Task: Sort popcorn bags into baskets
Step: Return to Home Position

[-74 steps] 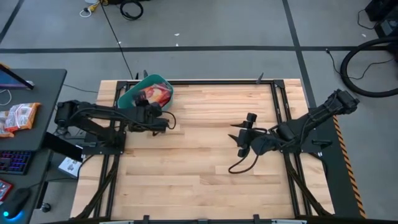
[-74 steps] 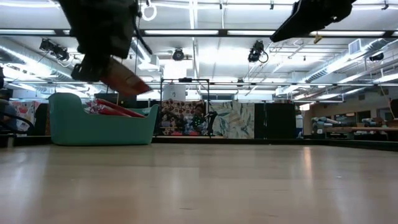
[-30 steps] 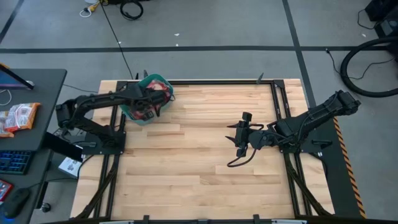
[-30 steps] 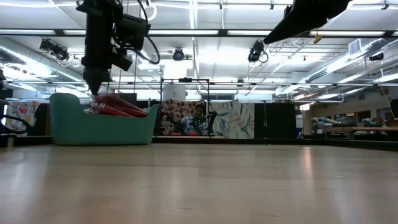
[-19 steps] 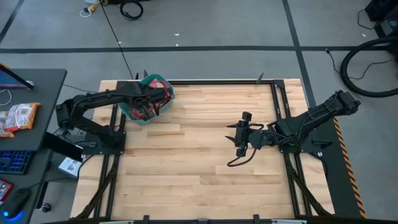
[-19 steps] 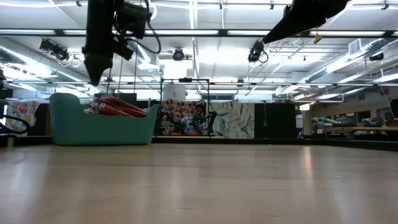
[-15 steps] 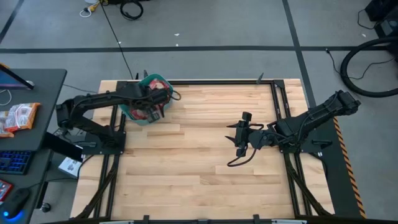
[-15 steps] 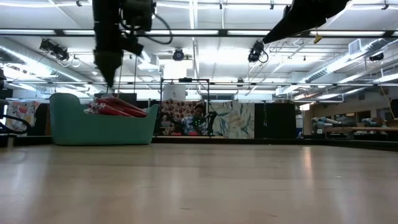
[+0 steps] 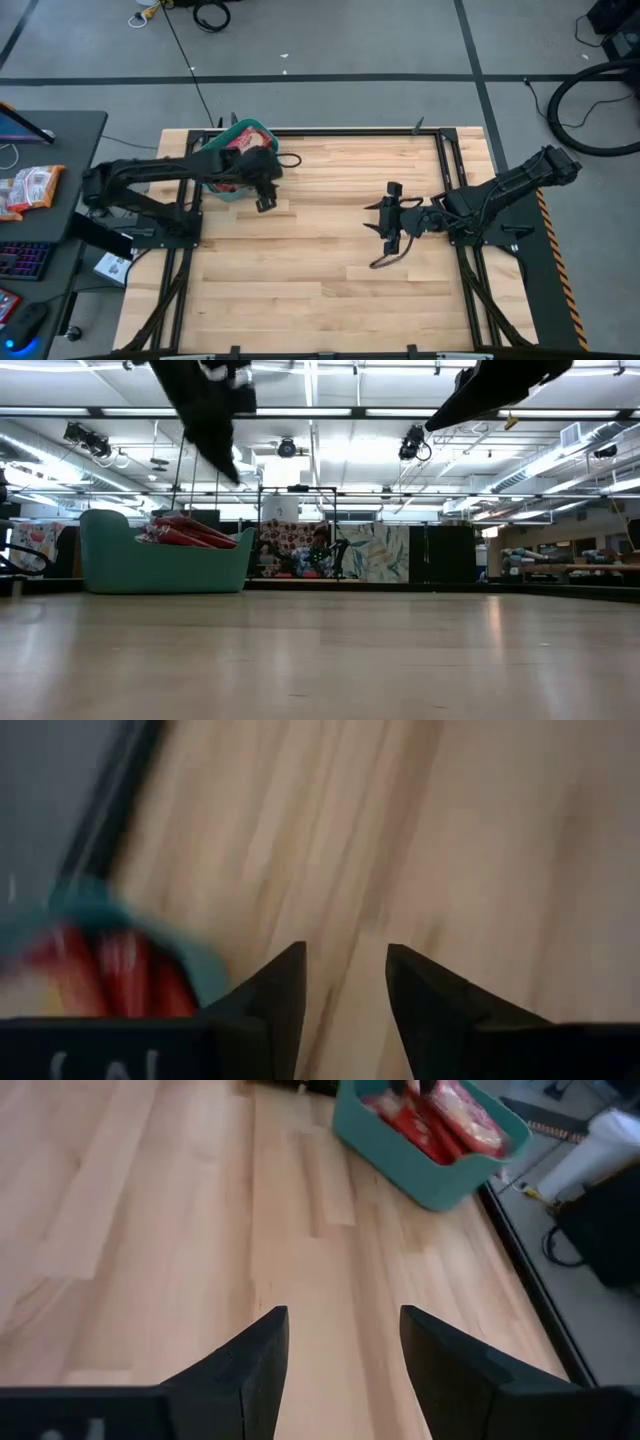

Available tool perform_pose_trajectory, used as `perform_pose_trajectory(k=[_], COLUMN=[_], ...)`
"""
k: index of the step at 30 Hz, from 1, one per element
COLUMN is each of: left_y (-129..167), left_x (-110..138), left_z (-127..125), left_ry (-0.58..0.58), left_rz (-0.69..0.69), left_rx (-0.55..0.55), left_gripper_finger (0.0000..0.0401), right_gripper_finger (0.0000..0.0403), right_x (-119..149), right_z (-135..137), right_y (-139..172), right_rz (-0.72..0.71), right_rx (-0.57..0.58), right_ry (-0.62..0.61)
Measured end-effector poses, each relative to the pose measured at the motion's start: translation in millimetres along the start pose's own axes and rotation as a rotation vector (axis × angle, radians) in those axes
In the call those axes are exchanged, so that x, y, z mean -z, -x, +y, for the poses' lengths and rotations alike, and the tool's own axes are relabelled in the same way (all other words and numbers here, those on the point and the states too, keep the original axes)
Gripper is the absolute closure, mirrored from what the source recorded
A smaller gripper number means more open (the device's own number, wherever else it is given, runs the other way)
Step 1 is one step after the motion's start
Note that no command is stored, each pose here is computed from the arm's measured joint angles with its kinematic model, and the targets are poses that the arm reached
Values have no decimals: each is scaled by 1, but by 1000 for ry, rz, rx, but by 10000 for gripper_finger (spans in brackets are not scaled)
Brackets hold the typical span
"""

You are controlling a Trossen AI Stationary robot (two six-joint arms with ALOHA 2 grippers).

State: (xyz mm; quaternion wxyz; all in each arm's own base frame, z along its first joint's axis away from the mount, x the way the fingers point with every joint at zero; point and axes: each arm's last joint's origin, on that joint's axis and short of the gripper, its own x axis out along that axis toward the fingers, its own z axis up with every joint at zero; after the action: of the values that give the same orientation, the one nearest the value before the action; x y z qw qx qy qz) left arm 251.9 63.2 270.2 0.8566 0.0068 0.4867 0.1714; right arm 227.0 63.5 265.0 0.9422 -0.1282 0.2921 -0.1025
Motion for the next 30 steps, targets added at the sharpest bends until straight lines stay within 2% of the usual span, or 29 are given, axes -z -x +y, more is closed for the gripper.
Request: perform_pose_trajectory(k=[2,7,10,14,20,26,30], left_y=[19,54,63,56,42,39,33], left_x=[-5,0,7,29,61,83,100], left_z=[-4,-12,-18,-21,-21,-20,-18], left_ry=[-1,1,-6,14,71,108,175], left_rz=[-115,-258,-361,-497,-585,-743,-804], left_rx=[11,46,76,117,191,201,147], left_gripper_finger=[261,270,271,271,271,271,271], right_gripper_finger=[208,224,231,234,235,235,235], right_x=[0,13,26,42,65,83,95], right_z=[-9,-26,-33,-38,-46,-58,-66], right_y=[2,4,7,12,22,34,42], right_rz=[2,-27,-66,-141,-213,-310,-367], right_rx=[0,-7,-1,-16,-46,-46,-26], right_ry=[-29,-94,-144,-212,-285,-340,-380])
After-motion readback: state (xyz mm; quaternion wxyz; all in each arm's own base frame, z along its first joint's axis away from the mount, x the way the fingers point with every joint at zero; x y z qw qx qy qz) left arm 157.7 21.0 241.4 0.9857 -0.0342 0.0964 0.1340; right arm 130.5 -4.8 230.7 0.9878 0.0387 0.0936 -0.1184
